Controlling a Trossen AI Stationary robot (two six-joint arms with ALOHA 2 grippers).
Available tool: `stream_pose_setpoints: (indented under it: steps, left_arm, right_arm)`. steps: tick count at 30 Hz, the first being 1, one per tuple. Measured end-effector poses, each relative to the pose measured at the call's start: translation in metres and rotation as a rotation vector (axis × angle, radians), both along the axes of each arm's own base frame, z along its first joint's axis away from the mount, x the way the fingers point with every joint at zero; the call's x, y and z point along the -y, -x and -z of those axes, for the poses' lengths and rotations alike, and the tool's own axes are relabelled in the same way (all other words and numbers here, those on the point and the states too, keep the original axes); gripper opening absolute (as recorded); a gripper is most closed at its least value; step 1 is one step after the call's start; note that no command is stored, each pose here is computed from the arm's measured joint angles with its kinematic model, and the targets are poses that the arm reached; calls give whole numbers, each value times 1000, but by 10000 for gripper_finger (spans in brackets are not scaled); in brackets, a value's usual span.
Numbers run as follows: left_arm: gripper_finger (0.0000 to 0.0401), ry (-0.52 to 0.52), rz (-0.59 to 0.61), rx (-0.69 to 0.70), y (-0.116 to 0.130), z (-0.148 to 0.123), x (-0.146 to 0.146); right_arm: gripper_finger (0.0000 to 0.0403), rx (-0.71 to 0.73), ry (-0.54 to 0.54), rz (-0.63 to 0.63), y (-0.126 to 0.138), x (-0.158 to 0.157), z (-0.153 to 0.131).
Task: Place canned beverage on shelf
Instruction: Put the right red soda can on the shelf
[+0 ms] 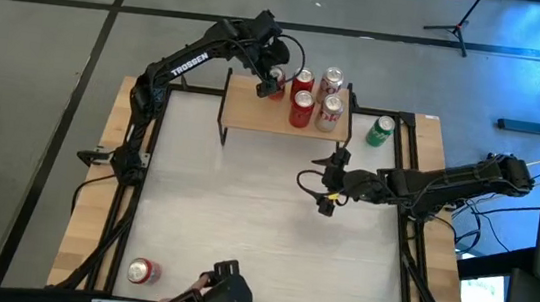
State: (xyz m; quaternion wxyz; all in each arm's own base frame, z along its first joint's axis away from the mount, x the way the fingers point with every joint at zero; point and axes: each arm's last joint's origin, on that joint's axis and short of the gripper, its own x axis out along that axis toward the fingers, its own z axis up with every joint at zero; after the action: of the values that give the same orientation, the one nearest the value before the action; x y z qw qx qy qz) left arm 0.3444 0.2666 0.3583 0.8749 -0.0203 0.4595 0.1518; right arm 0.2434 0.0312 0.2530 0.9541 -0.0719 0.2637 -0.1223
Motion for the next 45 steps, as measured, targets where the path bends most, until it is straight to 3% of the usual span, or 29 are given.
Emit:
stream_pose_setpoints:
  steps: [26, 37, 45]
  left_arm:
    - [299, 30, -32, 9, -3, 0, 4]
    - [355, 56, -64, -7, 2, 3, 0]
    - [361, 46, -62, -4, 1, 2, 0]
  right_arm:
    - [381, -4, 4, -2, 0, 0, 1]
    - [381, 12, 1, -2, -1, 0, -1]
    - [381, 11, 7, -6, -1, 0, -1]
